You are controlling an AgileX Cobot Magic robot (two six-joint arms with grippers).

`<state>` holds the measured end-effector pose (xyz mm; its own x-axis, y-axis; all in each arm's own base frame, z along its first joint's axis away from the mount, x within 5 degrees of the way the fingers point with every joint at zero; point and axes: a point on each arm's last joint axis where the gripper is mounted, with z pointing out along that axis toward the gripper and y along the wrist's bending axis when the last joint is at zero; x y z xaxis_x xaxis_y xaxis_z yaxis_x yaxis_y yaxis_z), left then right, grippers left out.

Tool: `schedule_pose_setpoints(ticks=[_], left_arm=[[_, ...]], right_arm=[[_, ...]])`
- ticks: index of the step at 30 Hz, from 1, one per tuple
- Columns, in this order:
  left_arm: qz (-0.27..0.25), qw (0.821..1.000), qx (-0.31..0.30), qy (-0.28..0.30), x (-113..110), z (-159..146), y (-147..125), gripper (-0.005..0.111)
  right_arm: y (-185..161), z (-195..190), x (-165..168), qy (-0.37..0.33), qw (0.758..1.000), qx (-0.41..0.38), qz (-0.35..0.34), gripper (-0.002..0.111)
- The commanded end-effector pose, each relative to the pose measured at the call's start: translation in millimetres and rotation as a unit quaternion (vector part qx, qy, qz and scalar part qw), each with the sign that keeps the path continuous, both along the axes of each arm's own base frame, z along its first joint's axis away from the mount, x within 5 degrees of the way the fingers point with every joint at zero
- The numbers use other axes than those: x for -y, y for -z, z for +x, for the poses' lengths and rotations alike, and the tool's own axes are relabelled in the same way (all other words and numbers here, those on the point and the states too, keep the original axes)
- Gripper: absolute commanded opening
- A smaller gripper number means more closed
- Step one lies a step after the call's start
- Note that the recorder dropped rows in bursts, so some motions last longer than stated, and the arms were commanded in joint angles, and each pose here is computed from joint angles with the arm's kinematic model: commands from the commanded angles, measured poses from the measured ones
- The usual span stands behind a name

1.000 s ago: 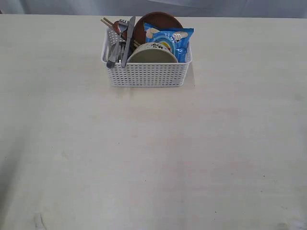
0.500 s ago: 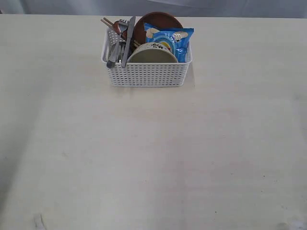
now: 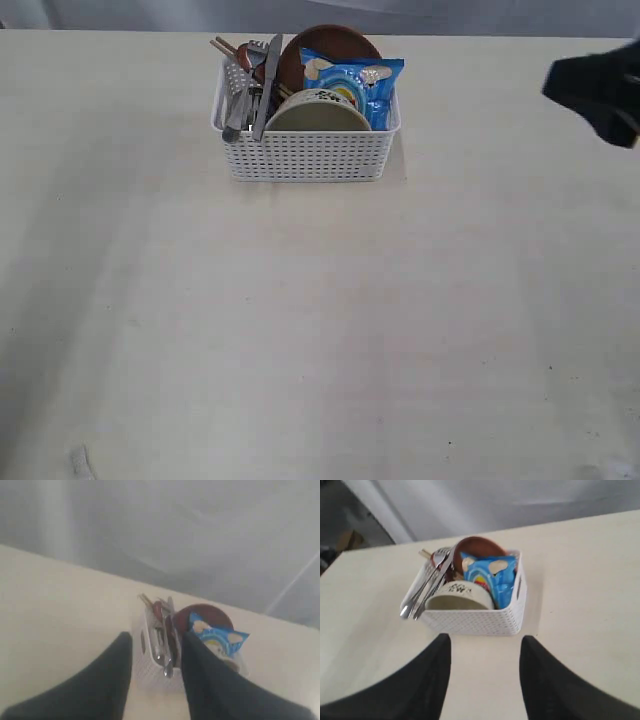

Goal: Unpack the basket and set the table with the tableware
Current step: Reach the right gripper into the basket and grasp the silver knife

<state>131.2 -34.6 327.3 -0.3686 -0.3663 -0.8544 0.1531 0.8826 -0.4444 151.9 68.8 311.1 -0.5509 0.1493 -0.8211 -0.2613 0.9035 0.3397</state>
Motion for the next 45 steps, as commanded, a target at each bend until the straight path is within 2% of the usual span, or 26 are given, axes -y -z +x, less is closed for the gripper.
schedule_pose_setpoints(ticks=[1,8,14,17,23,28,34,45], left_arm=[[0.047,0.997,-0.053,0.03,4.7,11.1,11.7,0.034],[0.065,0.994,-0.087,0.034,4.1,11.0,38.4,0.034],[0.068,0.993,-0.09,0.037,4.4,10.6,39.0,0.034],[0.068,0.993,-0.09,0.037,4.4,10.6,39.0,0.034],[0.068,0.993,-0.09,0.037,4.4,10.5,39.1,0.034],[0.068,0.993,-0.09,0.037,4.4,10.5,39.1,0.034],[0.068,0.993,-0.09,0.037,4.3,10.6,39.0,0.034],[0.07,0.993,-0.088,0.037,4.3,10.7,38.9,0.034]], right_arm=[[-18.6,41.8,-39.7,-0.078,0.993,-0.077,-0.049,0.042],[-10.8,109.1,-122.4,-0.151,0.976,-0.149,-0.045,0.042],[19.6,159.2,-191.9,-0.179,0.959,-0.217,-0.043,0.042],[35.1,184.1,-210.5,-0.173,0.951,-0.249,-0.055,0.042],[53.8,222.7,-223.9,-0.122,0.949,-0.262,-0.128,0.042],[67.4,238.5,-234.3,-0.116,0.951,-0.257,-0.129,0.042],[96.9,249.2,-242.0,-0.115,0.945,-0.272,-0.14,0.042],[103.7,256.6,-236.1,-0.105,0.943,-0.248,-0.196,0.042]])
